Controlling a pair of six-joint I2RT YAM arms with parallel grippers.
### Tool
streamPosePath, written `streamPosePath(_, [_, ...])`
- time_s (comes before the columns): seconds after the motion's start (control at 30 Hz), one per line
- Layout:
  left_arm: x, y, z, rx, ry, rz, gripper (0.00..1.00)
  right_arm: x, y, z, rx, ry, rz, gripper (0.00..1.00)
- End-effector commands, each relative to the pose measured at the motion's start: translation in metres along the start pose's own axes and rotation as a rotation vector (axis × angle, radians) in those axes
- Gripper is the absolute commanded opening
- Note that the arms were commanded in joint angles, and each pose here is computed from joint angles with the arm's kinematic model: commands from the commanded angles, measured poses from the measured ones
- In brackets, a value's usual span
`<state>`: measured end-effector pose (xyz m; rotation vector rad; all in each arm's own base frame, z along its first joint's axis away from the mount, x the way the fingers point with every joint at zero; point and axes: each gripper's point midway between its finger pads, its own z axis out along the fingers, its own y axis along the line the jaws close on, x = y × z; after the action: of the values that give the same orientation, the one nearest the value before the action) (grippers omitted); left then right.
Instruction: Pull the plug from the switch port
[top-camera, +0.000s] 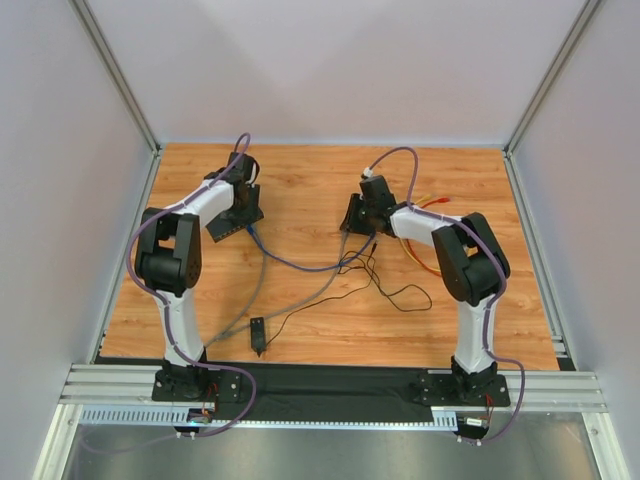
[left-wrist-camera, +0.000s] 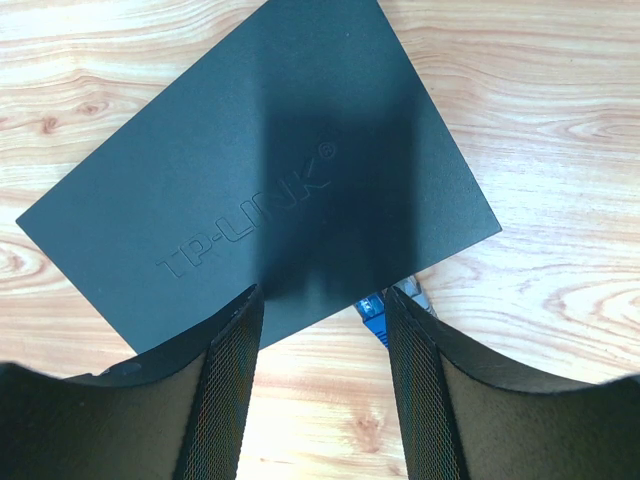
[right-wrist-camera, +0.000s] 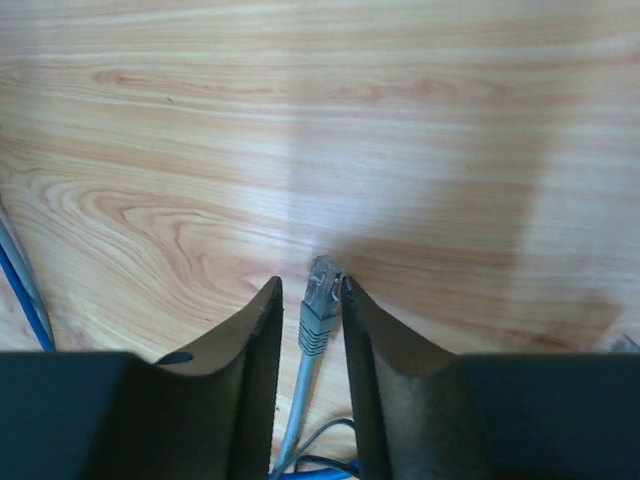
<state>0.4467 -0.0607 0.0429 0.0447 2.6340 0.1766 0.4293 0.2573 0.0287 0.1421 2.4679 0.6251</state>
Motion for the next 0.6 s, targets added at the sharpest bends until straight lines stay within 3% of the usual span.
streamPosePath(0.0, [0.0, 0.001, -0.008, 0.031, -0.013, -0.01, 0.6, -0.03, 0.023, 0.002, -0.04, -0.055, -0.074, 0.33])
streamPosePath(0.17, [-0.005, 0.003, -0.02, 0.051, -0.055, -0.028, 0.6, -0.056, 0.048, 0.0, -0.066, -0.097, -0.102, 0.52])
streamPosePath(0.27, [-0.009, 0.005, -0.028, 0.063, -0.083, -0.04, 0.6, -0.065, 0.057, -0.001, -0.033, -0.11, -0.156, 0.57])
streamPosePath(0.37, [-0.01, 0.007, -0.031, 0.077, -0.093, -0.054, 0.6, -0.061, 0.069, 0.006, -0.08, -0.079, -0.186, 0.56])
streamPosePath(0.57, [-0.008, 0.014, -0.029, 0.094, -0.086, -0.081, 0.59, -0.032, 0.145, 0.03, -0.342, 0.017, -0.245, 0.52])
